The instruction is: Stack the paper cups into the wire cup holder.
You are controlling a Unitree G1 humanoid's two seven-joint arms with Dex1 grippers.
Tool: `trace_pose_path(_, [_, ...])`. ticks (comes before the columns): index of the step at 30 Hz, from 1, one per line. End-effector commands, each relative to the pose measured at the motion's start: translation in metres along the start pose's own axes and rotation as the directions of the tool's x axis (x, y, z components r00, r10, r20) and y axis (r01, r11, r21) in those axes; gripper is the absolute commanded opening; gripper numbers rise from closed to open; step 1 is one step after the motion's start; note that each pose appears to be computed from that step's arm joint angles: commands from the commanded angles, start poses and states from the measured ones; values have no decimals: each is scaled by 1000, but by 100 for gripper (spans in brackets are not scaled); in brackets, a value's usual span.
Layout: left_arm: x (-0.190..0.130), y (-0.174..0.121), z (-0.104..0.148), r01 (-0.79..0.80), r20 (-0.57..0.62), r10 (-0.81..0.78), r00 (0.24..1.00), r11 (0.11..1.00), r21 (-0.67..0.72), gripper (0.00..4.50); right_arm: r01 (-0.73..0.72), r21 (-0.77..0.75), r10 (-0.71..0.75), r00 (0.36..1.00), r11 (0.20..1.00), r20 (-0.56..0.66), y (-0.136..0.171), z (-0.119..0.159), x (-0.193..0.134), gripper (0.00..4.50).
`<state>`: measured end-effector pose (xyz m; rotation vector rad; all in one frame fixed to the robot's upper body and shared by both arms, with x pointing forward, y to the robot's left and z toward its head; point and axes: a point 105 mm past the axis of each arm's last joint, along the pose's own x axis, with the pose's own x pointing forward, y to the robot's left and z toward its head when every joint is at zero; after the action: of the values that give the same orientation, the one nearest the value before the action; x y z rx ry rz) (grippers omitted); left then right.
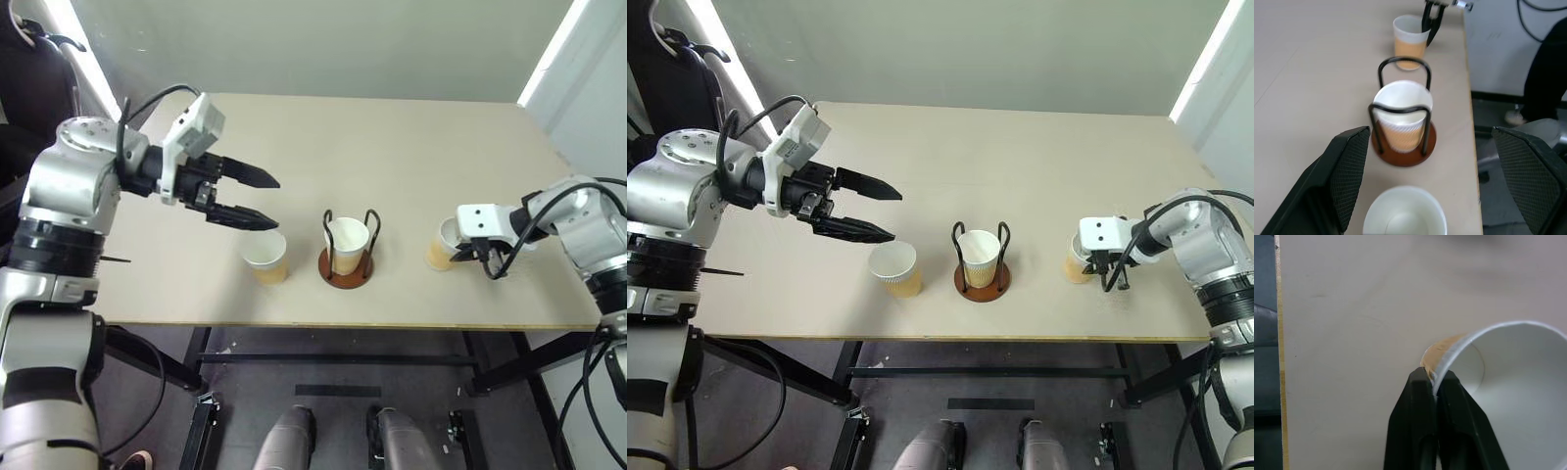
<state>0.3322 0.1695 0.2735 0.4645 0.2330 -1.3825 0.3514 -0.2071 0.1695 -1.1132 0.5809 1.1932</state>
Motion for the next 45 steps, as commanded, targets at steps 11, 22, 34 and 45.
trace_pose_path(11, [-29, 13, -12, -92, -51, 92, 994, 996, 1, 430, 152, -77, -138, 977, 985, 159, -19, 65, -71, 3])
trace_pose_path(22, [-20, 15, -9, -53, -25, 54, 998, 999, 10, 430, 217, -186, -127, 907, 958, 402, -18, 164, -112, 3])
trace_pose_path(34, [-18, 12, -3, -32, -13, 33, 999, 999, 38, 430, 132, -259, -6, 899, 957, 438, -11, 196, -69, 3])
trace_pose_path(45, [-23, 9, -4, -37, -13, 38, 999, 999, 35, 430, 110, -317, 16, 929, 942, 369, -22, 185, -46, 3])
